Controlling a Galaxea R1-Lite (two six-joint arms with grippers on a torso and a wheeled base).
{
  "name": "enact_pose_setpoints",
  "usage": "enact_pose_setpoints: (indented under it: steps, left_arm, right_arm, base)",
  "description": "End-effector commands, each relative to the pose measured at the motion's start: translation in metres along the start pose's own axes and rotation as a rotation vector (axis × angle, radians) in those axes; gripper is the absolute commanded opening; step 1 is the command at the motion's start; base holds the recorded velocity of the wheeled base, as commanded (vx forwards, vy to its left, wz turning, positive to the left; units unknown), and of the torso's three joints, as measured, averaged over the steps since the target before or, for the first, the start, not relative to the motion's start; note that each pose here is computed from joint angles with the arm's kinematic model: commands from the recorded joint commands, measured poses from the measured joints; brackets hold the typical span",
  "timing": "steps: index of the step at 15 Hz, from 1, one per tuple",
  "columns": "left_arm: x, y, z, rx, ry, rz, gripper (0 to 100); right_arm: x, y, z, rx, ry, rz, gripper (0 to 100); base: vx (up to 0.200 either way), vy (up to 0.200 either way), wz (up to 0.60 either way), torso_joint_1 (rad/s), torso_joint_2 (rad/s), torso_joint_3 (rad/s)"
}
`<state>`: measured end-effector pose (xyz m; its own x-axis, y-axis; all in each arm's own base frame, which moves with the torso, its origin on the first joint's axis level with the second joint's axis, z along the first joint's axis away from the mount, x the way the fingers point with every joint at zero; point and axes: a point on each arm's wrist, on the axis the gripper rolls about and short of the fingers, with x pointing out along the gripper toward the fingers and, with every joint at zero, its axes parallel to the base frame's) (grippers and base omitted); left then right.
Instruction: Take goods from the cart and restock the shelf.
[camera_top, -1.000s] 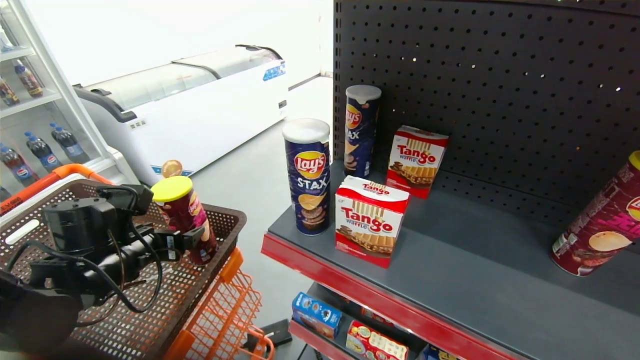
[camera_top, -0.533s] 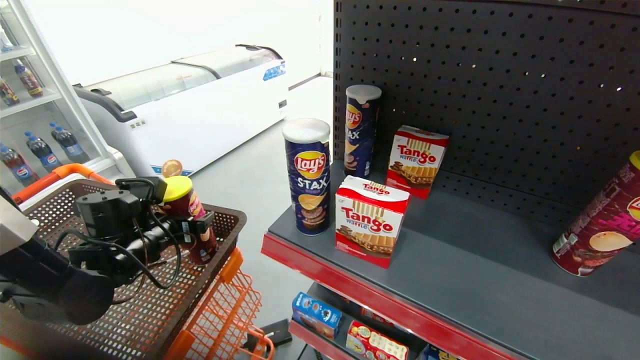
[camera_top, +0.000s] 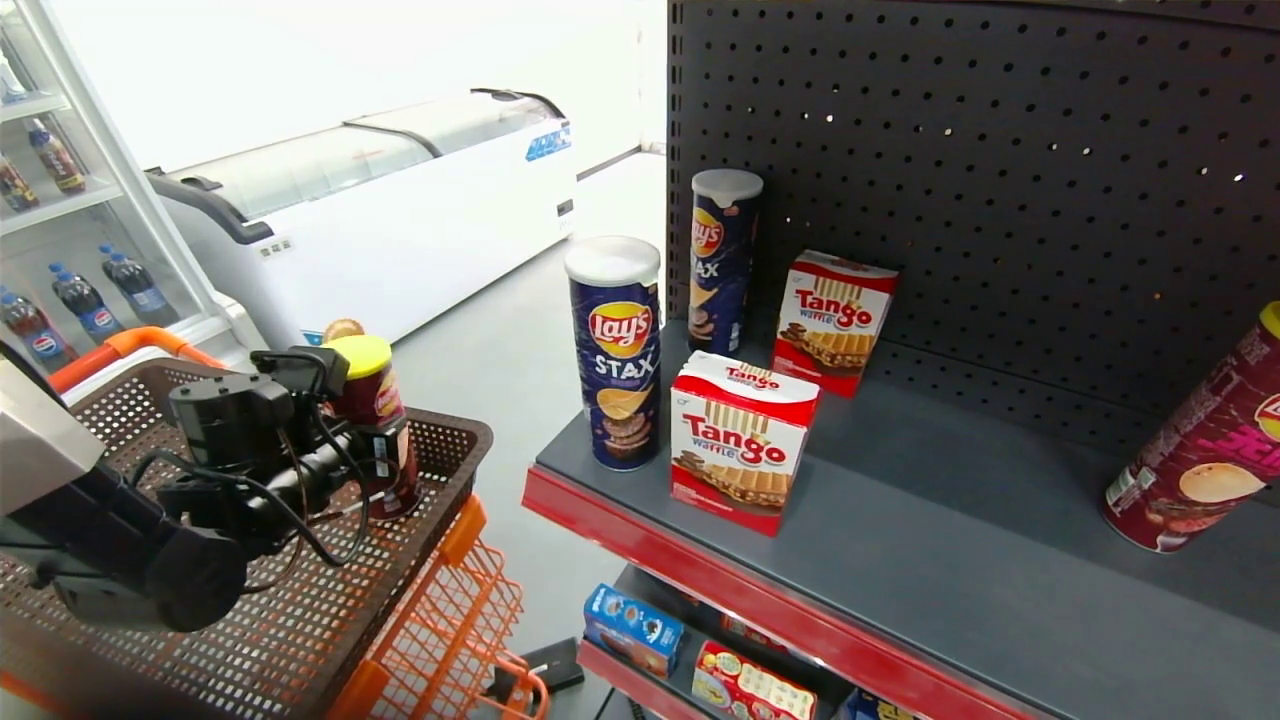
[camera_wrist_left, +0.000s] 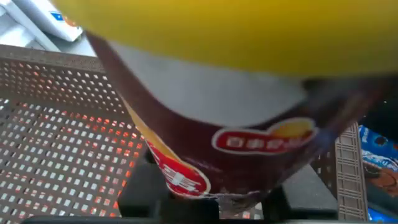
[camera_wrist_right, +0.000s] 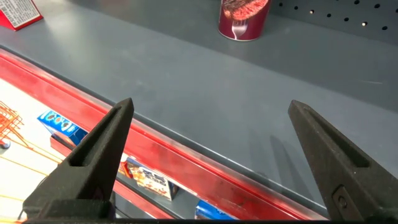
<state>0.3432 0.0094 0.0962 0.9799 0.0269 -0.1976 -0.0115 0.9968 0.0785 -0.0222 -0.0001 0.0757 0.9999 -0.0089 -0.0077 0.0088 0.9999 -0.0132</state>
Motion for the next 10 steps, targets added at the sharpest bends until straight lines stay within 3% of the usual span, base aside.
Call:
enact_pose_setpoints:
  steps: [1, 5, 7, 8, 9, 10]
  left_arm:
    - [-0.01, 0.001, 0.015, 0.001, -0.043, -0.003, 0]
    - [-0.05, -0.002, 0.052, 0.003, -0.135, -0.066, 0]
    - [-0.074, -0.011, 0.066, 0.003, -0.185, -0.101, 0]
    - [-0.09, -0.018, 0.072, -0.005, -0.188, -0.127, 0]
    - [-0.106, -0.02, 0.077, -0.028, -0.176, -0.141, 0]
    - [-0.121, -0.02, 0.082, -0.031, -0.164, -0.15, 0]
  right_arm:
    - [0.0, 0.0, 0.0, -0.001, 0.002, 0.0, 100]
    - [0.0, 0.0, 0.0, -0.001, 0.002, 0.0, 100]
    - [0.0, 0.0, 0.0, -0.001, 0.002, 0.0, 100]
    - [0.0, 0.0, 0.0, -0.001, 0.002, 0.0, 100]
    - [0.0, 0.0, 0.0, -0.001, 0.002, 0.0, 100]
    - [0.0, 0.0, 0.0, -0.001, 0.002, 0.0, 100]
  base:
    - [0.0, 0.0, 0.0, 0.0, 0.0, 0.0]
    - [0.0, 0.0, 0.0, 0.0, 0.0, 0.0]
    - [0.0, 0.0, 0.0, 0.0, 0.0, 0.0]
    - [0.0, 0.0, 0.0, 0.0, 0.0, 0.0]
    - [0.0, 0.0, 0.0, 0.0, 0.0, 0.0]
    - [0.0, 0.0, 0.0, 0.0, 0.0, 0.0]
